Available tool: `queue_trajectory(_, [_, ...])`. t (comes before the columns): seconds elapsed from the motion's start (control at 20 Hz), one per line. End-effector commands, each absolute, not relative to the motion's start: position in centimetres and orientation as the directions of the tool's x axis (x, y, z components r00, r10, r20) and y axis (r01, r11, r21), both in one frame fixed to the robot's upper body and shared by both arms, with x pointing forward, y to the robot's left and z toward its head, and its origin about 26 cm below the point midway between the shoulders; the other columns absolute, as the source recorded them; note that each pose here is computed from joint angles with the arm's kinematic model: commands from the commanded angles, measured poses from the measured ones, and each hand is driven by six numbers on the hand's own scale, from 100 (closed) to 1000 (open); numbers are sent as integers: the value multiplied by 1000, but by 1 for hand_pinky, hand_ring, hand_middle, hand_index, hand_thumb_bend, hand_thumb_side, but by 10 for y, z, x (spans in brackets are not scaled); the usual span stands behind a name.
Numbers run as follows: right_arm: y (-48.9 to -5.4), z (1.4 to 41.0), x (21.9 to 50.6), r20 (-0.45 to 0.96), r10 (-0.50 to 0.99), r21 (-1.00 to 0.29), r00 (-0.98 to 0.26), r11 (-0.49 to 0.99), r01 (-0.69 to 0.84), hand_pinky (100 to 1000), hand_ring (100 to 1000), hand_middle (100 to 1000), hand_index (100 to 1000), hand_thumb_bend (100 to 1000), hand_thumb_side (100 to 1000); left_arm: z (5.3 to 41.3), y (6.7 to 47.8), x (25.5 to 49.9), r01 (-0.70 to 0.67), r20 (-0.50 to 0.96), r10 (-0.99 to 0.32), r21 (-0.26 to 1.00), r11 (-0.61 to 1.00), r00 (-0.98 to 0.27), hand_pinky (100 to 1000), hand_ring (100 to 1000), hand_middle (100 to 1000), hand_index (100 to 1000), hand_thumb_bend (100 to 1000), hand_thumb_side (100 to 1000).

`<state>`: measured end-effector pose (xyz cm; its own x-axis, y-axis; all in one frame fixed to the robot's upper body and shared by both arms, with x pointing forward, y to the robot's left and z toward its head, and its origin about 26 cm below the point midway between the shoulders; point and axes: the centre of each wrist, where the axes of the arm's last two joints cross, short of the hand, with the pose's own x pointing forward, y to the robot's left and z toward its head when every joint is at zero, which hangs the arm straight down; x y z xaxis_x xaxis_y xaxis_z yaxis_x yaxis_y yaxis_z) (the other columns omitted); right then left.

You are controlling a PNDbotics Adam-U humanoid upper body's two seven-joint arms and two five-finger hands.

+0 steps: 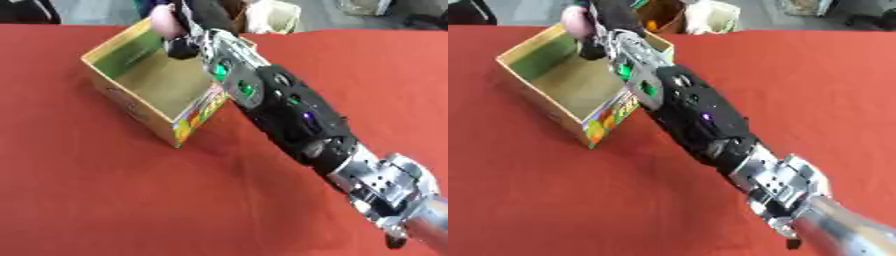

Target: Pick up objects on the table and place them in the box.

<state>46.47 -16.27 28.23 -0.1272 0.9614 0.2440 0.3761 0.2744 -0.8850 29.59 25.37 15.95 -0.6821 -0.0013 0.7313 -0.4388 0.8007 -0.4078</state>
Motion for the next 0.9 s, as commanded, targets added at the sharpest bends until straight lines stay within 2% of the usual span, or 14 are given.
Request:
queue_trajectory(0.05, [-164,288,471,212,968,-877,-136,250,411,442,539,382,543,100,100,168,253,294,-417,709,-2,-413,809,-705,387,300,340,486,100,480])
queue_trajectory(0.2, [-167,280,476,179,975,-901,-131,216,376,471,571,424,592,100,100,168,253,294,-416,708,-2,-414,810,-707,388,300,340,486,100,481])
queue_trajectory(0.25, [-168,277,477,167,978,-911,-128,203,359,503,606,465,662,100,100,168,253,294,-417,708,-2,-414,809,-707,388,300,340,486,100,481])
queue_trajectory(0.45, [-171,265,484,143,979,-946,-142,177,270,588,724,608,833,100,100,169,254,295,-418,706,-4,-415,808,-708,389,301,341,487,100,481])
queue_trajectory(0.6, [-172,264,486,139,977,-961,-160,172,218,671,820,716,886,100,160,169,254,295,-419,706,-5,-414,808,-708,389,301,341,487,100,480])
queue_trajectory(0.9, [-174,269,487,136,975,-977,-173,161,142,731,879,798,926,402,253,169,254,295,-421,707,-8,-413,808,-708,390,301,341,487,100,480])
